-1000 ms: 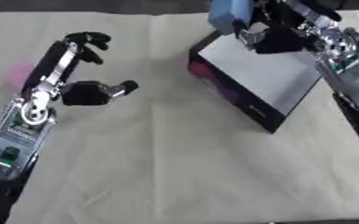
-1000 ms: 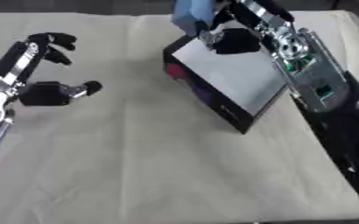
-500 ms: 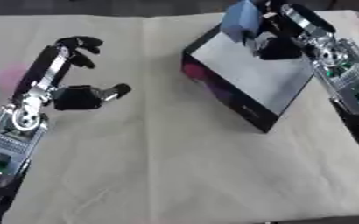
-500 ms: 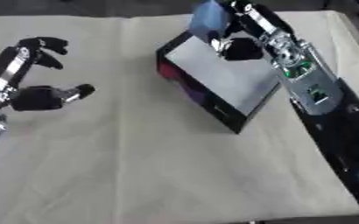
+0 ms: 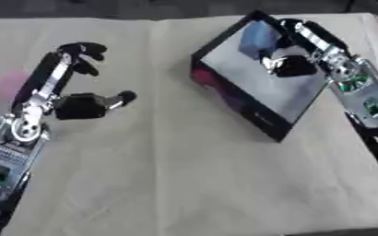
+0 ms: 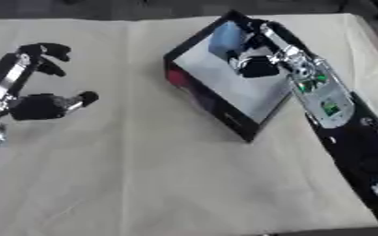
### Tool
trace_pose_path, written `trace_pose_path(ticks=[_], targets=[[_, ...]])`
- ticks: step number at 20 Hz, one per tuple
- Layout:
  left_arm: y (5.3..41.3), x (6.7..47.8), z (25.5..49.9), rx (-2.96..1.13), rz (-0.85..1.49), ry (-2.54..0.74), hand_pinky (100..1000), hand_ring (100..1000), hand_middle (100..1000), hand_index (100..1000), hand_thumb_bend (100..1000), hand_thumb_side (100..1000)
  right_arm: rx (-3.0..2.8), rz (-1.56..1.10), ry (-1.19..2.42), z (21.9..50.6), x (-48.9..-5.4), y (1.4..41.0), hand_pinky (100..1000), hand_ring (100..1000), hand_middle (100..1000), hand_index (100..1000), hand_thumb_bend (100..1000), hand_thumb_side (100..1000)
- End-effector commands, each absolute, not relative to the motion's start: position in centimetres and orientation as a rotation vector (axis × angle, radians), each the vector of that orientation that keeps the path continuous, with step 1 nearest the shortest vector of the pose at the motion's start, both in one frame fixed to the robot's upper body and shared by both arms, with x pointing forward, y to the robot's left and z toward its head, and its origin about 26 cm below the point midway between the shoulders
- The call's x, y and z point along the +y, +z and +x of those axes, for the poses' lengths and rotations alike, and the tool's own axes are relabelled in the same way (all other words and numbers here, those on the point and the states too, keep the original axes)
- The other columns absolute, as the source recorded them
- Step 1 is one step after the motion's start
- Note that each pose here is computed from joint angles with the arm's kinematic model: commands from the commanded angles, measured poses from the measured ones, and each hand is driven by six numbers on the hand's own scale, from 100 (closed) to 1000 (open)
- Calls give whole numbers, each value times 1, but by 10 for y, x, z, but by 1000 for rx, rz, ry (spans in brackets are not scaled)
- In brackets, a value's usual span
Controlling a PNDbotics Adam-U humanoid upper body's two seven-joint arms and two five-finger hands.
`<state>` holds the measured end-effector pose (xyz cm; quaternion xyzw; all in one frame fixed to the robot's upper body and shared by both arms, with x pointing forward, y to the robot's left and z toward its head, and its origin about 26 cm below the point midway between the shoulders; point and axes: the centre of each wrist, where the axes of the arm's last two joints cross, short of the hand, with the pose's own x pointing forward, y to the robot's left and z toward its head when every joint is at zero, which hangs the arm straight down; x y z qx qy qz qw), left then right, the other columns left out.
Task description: Pick up the objects with one hand, pass them to the other hand, and then place them into the box on the other side of the table.
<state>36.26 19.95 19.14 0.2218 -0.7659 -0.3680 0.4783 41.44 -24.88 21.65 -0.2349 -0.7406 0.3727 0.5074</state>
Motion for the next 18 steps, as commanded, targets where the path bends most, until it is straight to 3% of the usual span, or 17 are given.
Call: trace_pose_path(ticks=[1,3,8,13,18], targets=[[202,204,361,-1895,568,-899,740,605,688,829,683,351,-1795,-615,933,414,-255,228,913,893,919,958,100,158],[202,204,361,-1894,566,-899,740,603,688,829,678,349,-1777,-636,949,414,-256,228,930,917,936,974,100,100],[203,203,361,-1895,563,-894,741,600,688,829,665,338,-1741,-676,931,415,-257,228,941,932,951,982,103,100],[203,203,361,-1893,560,-895,742,600,688,829,666,340,-1743,-681,913,414,-256,229,943,929,951,982,185,117],[203,204,361,-1894,561,-891,742,599,687,828,670,347,-1778,-661,865,412,-255,233,927,920,950,984,100,100]])
